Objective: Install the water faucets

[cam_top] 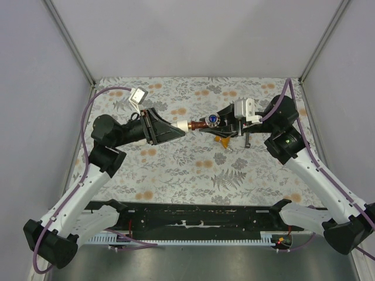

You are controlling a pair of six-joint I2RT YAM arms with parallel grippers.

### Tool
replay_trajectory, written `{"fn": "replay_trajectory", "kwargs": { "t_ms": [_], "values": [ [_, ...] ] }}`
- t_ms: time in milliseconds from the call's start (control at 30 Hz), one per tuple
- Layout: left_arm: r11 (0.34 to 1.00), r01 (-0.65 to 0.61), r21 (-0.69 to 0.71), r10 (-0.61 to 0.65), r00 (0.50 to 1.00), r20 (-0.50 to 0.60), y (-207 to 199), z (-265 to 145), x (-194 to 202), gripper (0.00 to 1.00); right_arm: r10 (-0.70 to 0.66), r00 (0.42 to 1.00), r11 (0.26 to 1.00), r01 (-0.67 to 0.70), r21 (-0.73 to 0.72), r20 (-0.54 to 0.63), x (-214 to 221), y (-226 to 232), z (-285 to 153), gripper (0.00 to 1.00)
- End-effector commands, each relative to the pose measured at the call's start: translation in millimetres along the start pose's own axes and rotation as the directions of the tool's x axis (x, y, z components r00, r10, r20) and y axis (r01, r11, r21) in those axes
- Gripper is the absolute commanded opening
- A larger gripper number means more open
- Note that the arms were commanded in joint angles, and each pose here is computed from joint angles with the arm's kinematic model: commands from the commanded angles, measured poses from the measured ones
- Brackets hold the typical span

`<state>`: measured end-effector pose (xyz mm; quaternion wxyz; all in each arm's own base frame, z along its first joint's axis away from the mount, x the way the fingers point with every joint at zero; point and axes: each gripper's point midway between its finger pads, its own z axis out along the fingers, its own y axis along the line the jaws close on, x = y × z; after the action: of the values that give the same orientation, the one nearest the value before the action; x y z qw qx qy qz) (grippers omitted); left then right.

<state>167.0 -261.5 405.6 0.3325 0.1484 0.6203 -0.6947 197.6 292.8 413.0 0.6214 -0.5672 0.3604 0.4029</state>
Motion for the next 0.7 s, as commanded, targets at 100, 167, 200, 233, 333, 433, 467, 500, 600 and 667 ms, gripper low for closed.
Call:
{"fn": "replay_trajectory", "kwargs": {
  "t_ms": [100,167,200,233,333,433,467,500,600,667],
  "values": [
    [0.991,-0.096,0.096,0.098,0.995,-0.023,-35.7,1.4,-3.8,0.02,0.047,0.999,0.999,-0.047,-0.025,-0.019,5.7,2.4,7.0,0.0],
    [0.987,-0.12,0.111,0.126,0.991,-0.044,-38.1,0.6,-1.0,0.02,0.073,0.997,0.997,-0.074,-0.033,-0.022,6.0,3.4,7.8,0.0],
    [0.983,-0.138,0.117,0.145,0.988,-0.05,-38.7,0.5,-0.8,0.02,0.085,0.996,0.996,-0.086,-0.038,-0.023,6.1,4.3,8.5,0.0],
    [0.981,-0.149,0.124,0.157,0.986,-0.061,-39.1,0.3,0.6,0.02,0.097,0.995,0.995,-0.098,-0.036,-0.024,6.0,3.7,8.5,0.0],
    [0.975,-0.174,0.137,0.186,0.98,-0.075,-40.1,-0.1,3.0,0.02,0.127,0.992,0.991,-0.128,-0.036,-0.022,4.0,4.9,8.9,0.0],
    [0.967,-0.206,0.147,0.22,0.972,-0.087,-39.5,-0.7,5.4,0.02,0.169,0.985,0.985,-0.169,-0.029,-0.022,3.4,5.4,9.0,0.0],
    [0.966,-0.211,0.146,0.225,0.97,-0.089,-38.6,-0.8,5.9,0.02,0.175,0.984,0.984,-0.176,-0.028,-0.021,3.1,5.9,8.8,0.0],
    [0.966,-0.214,0.144,0.228,0.97,-0.089,-37.0,-0.2,5.7,0.02,0.187,0.982,0.982,-0.187,-0.024,-0.023,4.3,5.4,8.7,0.0],
    [0.965,-0.225,0.136,0.236,0.969,-0.073,-35.1,1.6,2.2,0.02,0.205,0.978,0.978,-0.206,-0.02,-0.023,5.7,7.3,9.6,0.0],
    [0.961,-0.238,0.142,0.249,0.967,-0.06,-37.0,2.5,0.4,0.02,0.224,0.974,0.974,-0.224,-0.008,-0.016,7.1,6.6,10.7,0.0]
  ]
}}
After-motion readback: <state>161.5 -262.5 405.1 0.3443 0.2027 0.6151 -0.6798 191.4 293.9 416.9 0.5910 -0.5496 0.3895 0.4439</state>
